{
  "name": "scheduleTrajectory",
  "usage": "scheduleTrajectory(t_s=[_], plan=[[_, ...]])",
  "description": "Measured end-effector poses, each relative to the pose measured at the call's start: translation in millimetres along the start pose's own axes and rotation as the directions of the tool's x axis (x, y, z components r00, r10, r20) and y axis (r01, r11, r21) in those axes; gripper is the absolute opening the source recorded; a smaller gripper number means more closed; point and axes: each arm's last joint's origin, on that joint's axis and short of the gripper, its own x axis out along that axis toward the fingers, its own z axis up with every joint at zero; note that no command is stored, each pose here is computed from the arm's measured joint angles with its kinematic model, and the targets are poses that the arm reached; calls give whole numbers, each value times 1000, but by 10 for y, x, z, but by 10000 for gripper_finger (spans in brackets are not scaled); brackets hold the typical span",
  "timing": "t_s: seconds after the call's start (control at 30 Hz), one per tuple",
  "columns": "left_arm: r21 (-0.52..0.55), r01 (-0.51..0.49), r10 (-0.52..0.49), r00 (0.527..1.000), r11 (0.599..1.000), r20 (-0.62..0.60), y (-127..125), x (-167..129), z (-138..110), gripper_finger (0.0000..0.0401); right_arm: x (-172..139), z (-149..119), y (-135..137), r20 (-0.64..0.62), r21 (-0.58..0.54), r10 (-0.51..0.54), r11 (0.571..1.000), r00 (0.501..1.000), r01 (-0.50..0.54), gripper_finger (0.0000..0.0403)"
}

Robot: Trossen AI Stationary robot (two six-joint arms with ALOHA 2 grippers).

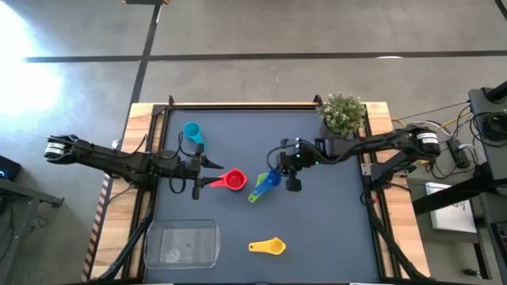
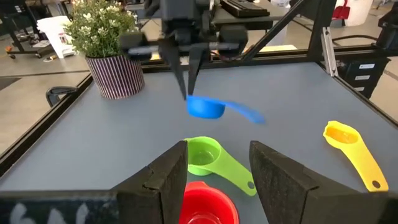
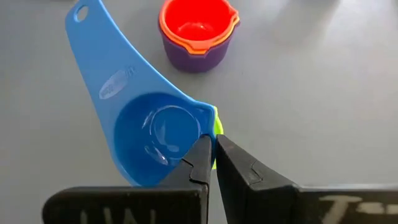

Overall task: Nest measuring cups in basket
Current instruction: Stack the blue measuring cup on top of the green measuring cup, then stack the yellow measuring cup on top of the blue measuring cup

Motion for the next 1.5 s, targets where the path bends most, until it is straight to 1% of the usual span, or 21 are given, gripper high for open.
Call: scheduleTrajectory(t_s=[0.13, 0.33, 0.5, 0.63, 0.8, 1.0, 1.2, 1.3, 1.4, 1.5], plan=[[10, 0, 0, 1000, 1000, -3, 0, 0, -3, 155, 153, -41, -63, -16, -12, 7, 1000, 1000, -7, 8], [25, 0, 0, 1000, 1000, -13, 0, 0, -12, 155, 279, 102, -103, -37, -34, 12, 999, 999, -13, 8], [26, 0, 1, 1000, 1000, -19, 0, 0, -19, 155, 434, 151, -149, -123, -20, 21, 1000, 992, -23, 9], [27, 0, 0, 1000, 1000, -22, 0, 0, -22, 155, 585, 143, -176, -211, -8, 36, 999, 977, -39, 9], [28, 0, 1, 999, 1000, -33, -1, -1, -32, 155, 715, 178, -191, -228, -18, 64, 997, 972, -70, 10], [29, 0, 1, 999, 1000, -36, 0, -1, -35, 155, 685, 205, -191, -238, -13, 70, 997, 969, -75, 34], [29, -3, 4, 999, 1000, -38, 3, 0, -37, 155, 556, 285, -187, -200, -9, 60, 998, 978, -64, 81], [29, -2, 4, 999, 1000, -41, 3, 0, -40, 155, 452, 345, -182, -169, 52, 54, 998, 984, -46, 104], [34, -2, 3, 999, 999, -43, 3, -1, -42, 155, 348, 398, -134, -148, 159, 57, 987, 987, -33, 116], [34, -2, 3, 999, 999, -43, 3, -1, -42, 155, 281, 428, 41, -158, 179, 85, 982, 984, -56, 120]])
